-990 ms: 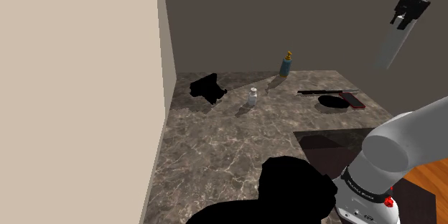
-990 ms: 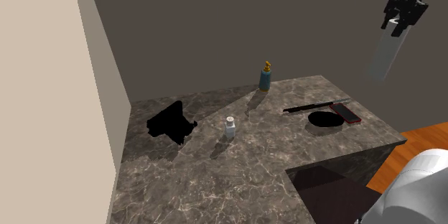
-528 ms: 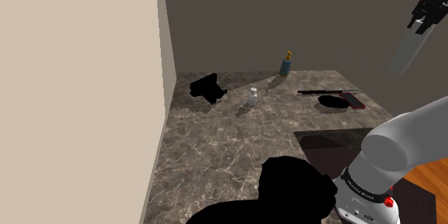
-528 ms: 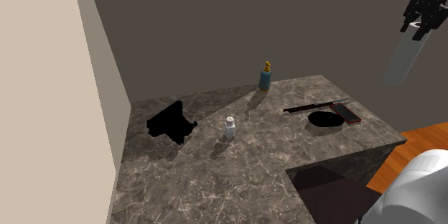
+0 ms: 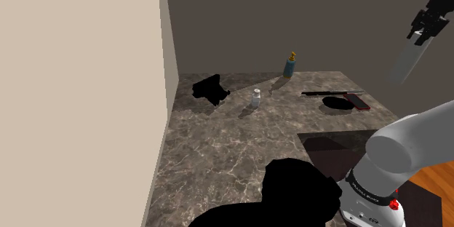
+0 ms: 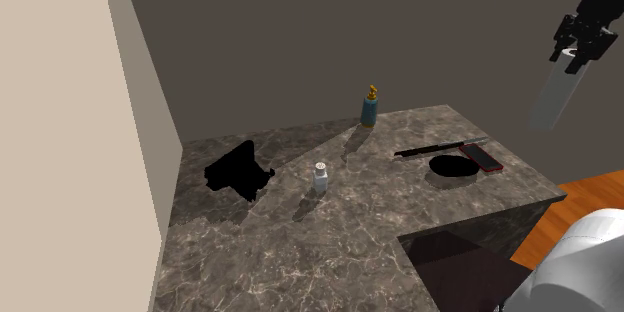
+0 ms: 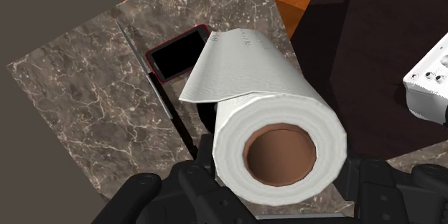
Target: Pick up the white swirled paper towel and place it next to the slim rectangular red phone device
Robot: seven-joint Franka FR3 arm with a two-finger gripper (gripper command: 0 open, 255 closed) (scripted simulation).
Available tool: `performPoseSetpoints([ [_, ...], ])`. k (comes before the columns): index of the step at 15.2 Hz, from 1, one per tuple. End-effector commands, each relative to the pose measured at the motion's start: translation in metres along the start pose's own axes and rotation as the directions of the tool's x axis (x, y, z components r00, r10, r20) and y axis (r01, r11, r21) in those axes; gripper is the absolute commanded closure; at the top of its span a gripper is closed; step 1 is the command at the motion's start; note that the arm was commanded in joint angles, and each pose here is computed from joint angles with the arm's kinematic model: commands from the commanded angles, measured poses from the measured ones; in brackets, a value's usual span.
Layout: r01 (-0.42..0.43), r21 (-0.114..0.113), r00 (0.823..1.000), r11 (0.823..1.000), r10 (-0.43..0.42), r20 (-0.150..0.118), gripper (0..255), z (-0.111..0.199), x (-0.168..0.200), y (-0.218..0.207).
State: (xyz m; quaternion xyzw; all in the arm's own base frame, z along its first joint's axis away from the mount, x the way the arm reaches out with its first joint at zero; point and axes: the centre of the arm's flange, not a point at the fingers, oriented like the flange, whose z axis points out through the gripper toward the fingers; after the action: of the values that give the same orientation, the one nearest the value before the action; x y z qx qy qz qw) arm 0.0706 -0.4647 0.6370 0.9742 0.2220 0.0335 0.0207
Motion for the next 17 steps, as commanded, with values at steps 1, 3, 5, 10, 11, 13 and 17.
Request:
performPoseSetpoints([
  [1,0.0,0.0,1.0,1.0,0.0,0.0,255,0.01,0.0,-0.001],
  [3,0.0,0.0,1.0,1.0,0.0,0.0,255,0.02,0.0,-0.001],
  [5,0.0,0.0,1.0,1.0,0.0,0.0,255,0.031,-0.001,-0.002],
  [10,0.0,0.0,1.0,1.0,0.0,0.0,255,0.057,-0.002,-0.003],
  [11,0.0,0.0,1.0,1.0,0.0,0.0,255,0.063,-0.003,-0.004],
  [13,0.0,0.0,1.0,1.0,0.0,0.0,255,0.073,-0.003,-0.004],
  [17,0.0,0.0,1.0,1.0,0.0,0.0,255,0.094,-0.004,-0.005],
])
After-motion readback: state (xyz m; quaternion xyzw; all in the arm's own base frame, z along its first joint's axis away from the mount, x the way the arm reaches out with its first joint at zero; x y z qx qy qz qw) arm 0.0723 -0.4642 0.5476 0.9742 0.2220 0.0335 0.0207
